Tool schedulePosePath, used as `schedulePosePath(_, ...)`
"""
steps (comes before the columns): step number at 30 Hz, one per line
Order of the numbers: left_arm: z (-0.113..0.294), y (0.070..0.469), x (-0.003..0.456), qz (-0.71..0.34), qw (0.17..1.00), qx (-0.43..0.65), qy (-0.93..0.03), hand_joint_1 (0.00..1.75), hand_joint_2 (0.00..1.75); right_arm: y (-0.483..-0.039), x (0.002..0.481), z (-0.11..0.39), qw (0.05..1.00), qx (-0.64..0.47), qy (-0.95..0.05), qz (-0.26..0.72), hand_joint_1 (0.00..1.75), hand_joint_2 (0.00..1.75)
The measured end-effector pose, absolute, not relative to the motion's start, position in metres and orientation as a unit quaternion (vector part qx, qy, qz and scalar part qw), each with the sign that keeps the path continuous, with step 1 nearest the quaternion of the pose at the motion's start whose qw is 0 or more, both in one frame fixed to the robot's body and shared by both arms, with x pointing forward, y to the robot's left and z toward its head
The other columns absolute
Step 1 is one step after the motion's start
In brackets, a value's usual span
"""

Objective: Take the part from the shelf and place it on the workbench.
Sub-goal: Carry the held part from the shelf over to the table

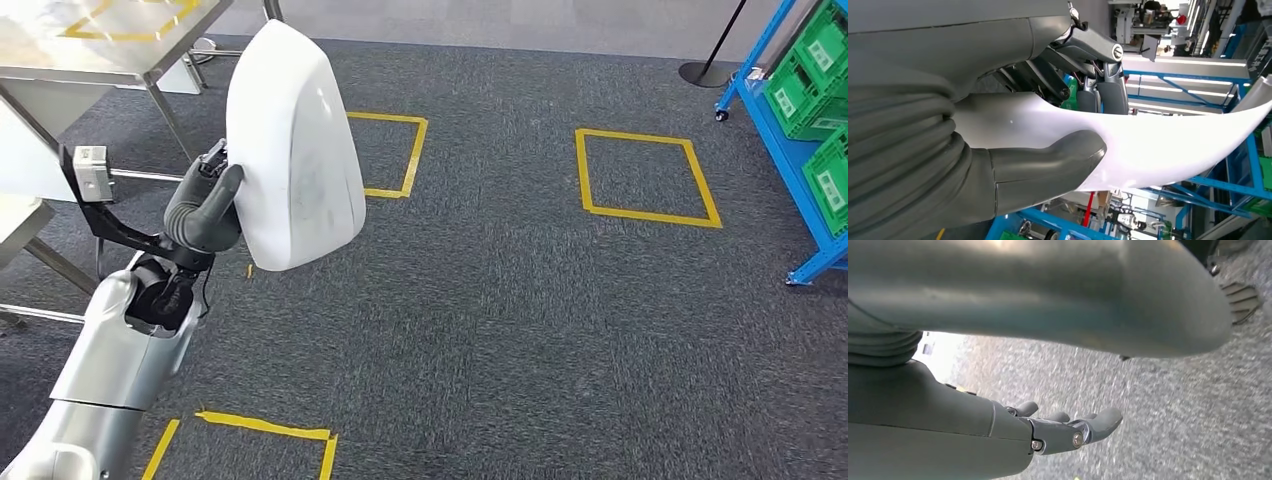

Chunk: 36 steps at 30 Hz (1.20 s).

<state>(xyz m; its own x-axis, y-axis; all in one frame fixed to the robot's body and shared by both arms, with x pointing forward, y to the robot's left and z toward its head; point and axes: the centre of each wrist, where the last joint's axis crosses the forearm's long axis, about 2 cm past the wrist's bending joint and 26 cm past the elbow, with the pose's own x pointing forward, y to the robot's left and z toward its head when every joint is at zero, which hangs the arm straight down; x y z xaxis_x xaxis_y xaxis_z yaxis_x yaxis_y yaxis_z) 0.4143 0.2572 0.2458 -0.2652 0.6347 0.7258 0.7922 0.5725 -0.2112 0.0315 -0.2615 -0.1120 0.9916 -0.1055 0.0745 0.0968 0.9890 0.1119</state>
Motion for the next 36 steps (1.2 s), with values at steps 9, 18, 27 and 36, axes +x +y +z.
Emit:
schedulePosePath(9, 0.242, 0.262, 0.407, -0.098, 0.407, -0.443, -0.793, 1.75, 1.75, -0.261, 0.031, -0.112, 0.996, 0.056, -0.043, -0.048, 0.0, 0.0)
schedulePosePath(18, 0.255, 0.263, 0.406, -0.104, 0.396, -0.436, -0.801, 1.75, 1.75, -0.26, 0.032, -0.112, 0.996, 0.061, -0.042, -0.047, 0.0, 0.0)
schedulePosePath(27, 0.259, 0.263, 0.407, -0.104, 0.391, -0.434, -0.805, 1.75, 1.75, -0.259, 0.034, -0.112, 0.996, 0.057, -0.044, -0.049, 0.0, 0.0)
schedulePosePath(36, 0.257, 0.266, 0.407, -0.1, 0.396, -0.432, -0.804, 1.75, 1.75, -0.259, 0.032, -0.112, 0.996, 0.057, -0.042, -0.053, 0.0, 0.0)
